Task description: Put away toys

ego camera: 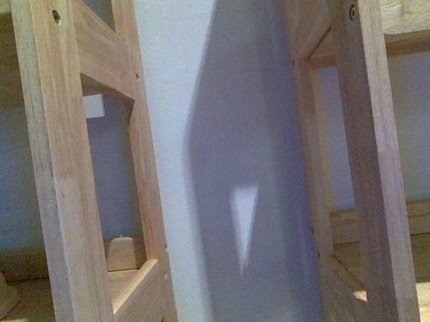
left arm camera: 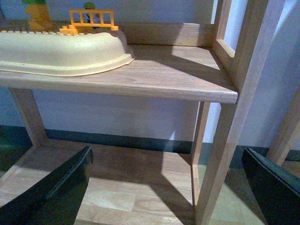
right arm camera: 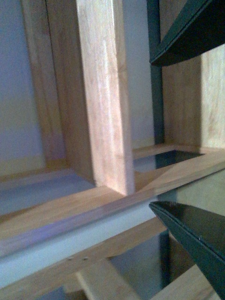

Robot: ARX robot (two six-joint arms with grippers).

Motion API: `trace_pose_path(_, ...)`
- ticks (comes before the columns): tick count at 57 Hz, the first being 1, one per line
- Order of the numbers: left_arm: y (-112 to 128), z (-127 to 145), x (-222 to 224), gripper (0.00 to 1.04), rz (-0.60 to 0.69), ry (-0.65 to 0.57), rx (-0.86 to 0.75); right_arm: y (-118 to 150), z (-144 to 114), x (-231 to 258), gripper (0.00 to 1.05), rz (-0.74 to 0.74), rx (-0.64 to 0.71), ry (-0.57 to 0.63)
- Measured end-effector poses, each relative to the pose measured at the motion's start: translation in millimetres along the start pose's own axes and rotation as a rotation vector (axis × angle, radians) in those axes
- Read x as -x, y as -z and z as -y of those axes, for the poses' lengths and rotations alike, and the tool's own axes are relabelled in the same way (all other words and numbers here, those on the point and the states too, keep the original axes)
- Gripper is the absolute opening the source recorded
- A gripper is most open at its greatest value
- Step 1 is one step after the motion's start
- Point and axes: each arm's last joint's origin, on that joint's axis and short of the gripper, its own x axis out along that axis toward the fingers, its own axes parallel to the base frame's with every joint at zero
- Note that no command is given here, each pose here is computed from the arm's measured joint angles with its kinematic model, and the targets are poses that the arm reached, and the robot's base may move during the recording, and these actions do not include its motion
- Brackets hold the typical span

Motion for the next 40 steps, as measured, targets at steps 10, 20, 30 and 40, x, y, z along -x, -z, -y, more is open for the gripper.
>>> trace_pose_path(10,0.0,0.0,0.0,0.98,0.000,0.000,0.000,9.2,0.7,0.3,0.37,-0.002,0.041,-0.001)
trace_pose_path(20,0.0,0.0,0.0,0.98,0.000,0.000,0.000,15.2,1.1,0.3,0.09,-0.001,0.053,-0.001)
trace_pose_path(30,0.0,0.0,0.0,0.98,0.000,0.000,0.000,18.7,1.4,0.5,0.03,0.003,0.056,-0.001)
trace_pose_path(40,0.0,0.0,0.0,0.98,0.000,0.000,0.000,27.0,1.9,0.6,0.03,0.004,0.057,-0.001)
